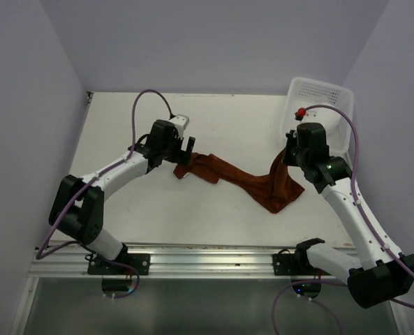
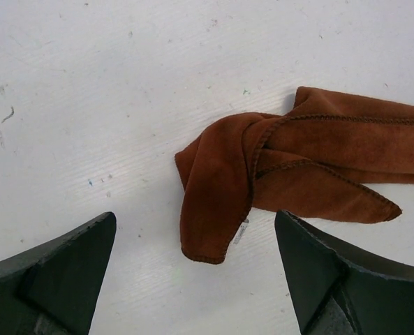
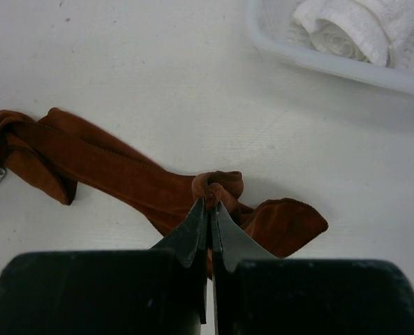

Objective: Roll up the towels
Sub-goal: Flatten the towel

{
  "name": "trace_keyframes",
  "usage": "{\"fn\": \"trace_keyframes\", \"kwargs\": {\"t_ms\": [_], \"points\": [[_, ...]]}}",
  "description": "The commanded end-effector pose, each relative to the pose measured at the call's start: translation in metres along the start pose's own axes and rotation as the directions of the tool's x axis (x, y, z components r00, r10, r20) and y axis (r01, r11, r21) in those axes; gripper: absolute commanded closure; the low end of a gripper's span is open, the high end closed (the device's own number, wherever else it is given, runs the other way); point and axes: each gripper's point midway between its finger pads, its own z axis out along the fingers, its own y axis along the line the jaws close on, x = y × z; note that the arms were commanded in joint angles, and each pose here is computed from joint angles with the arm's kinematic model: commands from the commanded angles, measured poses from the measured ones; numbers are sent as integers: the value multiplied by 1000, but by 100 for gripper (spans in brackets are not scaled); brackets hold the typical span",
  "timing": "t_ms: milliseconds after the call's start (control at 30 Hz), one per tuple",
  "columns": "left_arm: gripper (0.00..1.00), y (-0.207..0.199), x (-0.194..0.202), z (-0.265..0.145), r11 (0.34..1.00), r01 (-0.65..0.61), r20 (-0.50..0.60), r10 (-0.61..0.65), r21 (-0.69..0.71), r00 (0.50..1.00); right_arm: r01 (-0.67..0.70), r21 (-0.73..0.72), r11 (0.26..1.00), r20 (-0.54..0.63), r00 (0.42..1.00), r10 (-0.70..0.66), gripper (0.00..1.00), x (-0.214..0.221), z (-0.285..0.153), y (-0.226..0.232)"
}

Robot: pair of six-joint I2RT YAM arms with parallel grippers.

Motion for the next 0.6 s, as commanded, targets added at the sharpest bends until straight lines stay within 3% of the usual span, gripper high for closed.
{"fn": "trace_keyframes", "kwargs": {"t_ms": [0, 67, 200, 300, 567], "points": [[0, -6, 5, -2, 996, -68, -27, 70, 64, 997, -23, -41, 999, 25, 999, 24, 100, -9, 0, 7], [2, -7, 19, 0, 994, -82, -69, 87, 78, 994, -21, -37, 999, 21, 1000, 22, 100, -6, 1, 5], [15, -18, 41, 1, 988, -107, -110, 120, 114, 987, -23, -32, 999, 25, 999, 24, 100, -5, 1, 3], [35, -22, 55, 4, 982, -148, -174, 167, 115, 970, -24, -37, 999, 22, 999, 24, 100, -4, 2, 4], [50, -37, 84, 11, 958, -248, -225, 276, 145, 934, -26, -47, 999, 23, 999, 27, 100, -3, 4, 5]]}}
